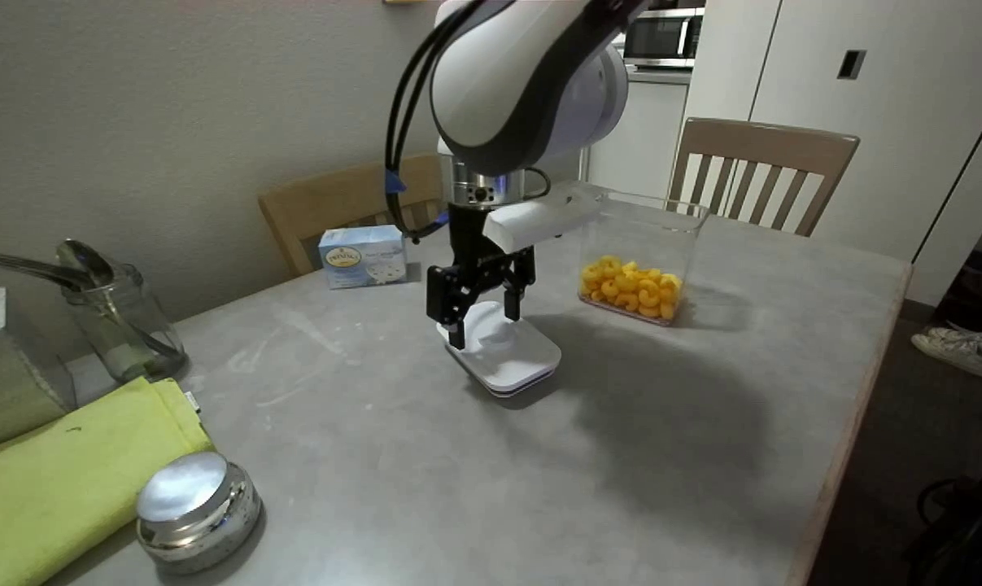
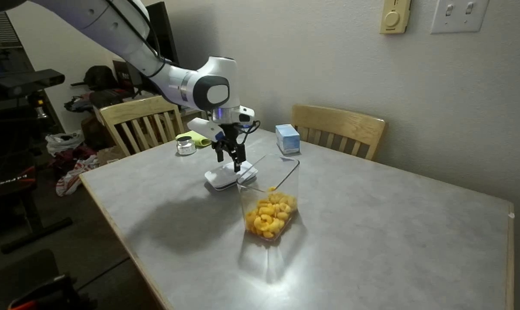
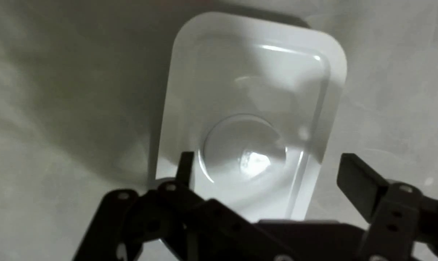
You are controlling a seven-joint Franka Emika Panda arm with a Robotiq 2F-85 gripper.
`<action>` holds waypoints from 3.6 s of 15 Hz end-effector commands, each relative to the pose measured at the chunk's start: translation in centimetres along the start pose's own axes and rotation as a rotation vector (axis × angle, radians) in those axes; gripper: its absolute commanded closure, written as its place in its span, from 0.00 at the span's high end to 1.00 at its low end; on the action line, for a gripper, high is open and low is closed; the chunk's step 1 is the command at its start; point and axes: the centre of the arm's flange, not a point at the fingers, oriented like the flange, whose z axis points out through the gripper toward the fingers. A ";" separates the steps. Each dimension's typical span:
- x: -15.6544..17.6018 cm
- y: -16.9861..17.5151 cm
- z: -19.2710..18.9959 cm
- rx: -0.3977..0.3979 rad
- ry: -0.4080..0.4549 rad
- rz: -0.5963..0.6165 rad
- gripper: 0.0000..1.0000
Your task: Put the white lid on top of the food container
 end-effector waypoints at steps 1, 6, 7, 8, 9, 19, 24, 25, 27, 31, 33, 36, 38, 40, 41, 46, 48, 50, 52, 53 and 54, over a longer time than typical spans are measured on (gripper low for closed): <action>-1.4 1.3 0.2 0.026 0.062 -0.110 1.00; -2.4 1.2 -0.2 0.028 0.038 -0.113 1.00; -2.6 1.1 -0.4 0.024 0.037 -0.109 1.00; -2.8 1.1 -0.6 0.021 0.035 -0.088 1.00; -3.0 1.0 -0.8 0.023 0.035 -0.065 1.00; -3.8 0.4 -3.7 0.050 0.053 0.439 1.00; -3.8 0.6 -2.7 0.073 0.051 0.560 1.00; -3.9 0.8 -2.2 0.071 0.047 0.572 1.00; -4.3 1.5 -1.4 0.061 0.038 0.584 1.00; -4.4 3.3 -0.3 0.030 0.037 0.580 1.00; -3.9 4.0 -0.1 0.015 0.044 0.565 1.00; -3.0 4.8 -0.1 0.011 0.062 0.535 1.00; -2.5 4.9 -0.4 0.011 0.067 0.518 1.00; -1.8 5.0 -0.8 0.012 0.073 0.497 1.00; -1.6 5.0 -1.0 0.015 0.078 0.489 1.00; 0.6 4.4 -0.7 0.043 0.097 0.426 1.00; 1.5 3.9 -0.2 0.052 0.101 0.392 1.00; 2.4 3.3 0.2 0.058 0.100 0.359 1.00; 3.1 2.6 0.4 0.065 0.091 0.337 1.00; 3.3 2.3 0.4 0.072 0.091 0.331 1.00; 3.3 1.9 0.2 0.079 0.086 0.330 1.00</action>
